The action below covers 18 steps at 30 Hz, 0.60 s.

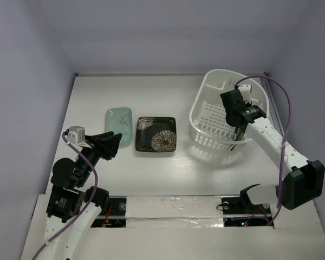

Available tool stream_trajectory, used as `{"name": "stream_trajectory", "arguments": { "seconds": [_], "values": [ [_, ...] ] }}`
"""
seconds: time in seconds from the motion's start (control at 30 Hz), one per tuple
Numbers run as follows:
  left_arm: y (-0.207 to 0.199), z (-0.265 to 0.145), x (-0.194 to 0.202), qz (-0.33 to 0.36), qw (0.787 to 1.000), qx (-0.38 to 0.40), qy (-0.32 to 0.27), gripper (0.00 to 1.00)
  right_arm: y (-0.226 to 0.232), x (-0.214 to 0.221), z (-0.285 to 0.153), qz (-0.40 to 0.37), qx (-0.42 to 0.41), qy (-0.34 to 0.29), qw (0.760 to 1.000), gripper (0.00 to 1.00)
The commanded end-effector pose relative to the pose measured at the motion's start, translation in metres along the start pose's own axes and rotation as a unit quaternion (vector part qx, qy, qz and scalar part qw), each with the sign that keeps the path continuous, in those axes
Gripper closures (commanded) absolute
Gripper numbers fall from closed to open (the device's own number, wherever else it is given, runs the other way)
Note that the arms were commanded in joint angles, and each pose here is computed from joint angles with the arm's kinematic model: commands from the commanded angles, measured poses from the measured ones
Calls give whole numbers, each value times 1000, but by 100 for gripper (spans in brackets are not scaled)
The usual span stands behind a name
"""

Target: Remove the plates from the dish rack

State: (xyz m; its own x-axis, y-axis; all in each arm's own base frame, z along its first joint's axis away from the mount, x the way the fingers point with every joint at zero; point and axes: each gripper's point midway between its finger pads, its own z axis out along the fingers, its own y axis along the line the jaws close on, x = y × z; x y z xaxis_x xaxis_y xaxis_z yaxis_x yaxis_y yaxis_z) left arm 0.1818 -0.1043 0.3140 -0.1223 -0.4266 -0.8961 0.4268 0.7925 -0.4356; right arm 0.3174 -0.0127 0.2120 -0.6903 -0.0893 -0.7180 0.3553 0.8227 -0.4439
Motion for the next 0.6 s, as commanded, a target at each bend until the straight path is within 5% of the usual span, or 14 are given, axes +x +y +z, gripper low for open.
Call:
{"name": "stream_trajectory", "arguments": {
  "seconds": [0.0, 0.37, 0.57],
  "values": [
    [-6, 1, -9, 4, 1000, 14, -21, 60, -36, -34, -30, 28, 51, -72, 996, 100],
    [-4, 3, -8, 1, 1000, 11, -20, 60, -72, -56, -72, 65, 65, -164, 982, 100],
    [-1, 5, -6, -1, 1000, 3, -16, 60, -102, -89, -103, 154, 55, -204, 965, 100]
  ]
}}
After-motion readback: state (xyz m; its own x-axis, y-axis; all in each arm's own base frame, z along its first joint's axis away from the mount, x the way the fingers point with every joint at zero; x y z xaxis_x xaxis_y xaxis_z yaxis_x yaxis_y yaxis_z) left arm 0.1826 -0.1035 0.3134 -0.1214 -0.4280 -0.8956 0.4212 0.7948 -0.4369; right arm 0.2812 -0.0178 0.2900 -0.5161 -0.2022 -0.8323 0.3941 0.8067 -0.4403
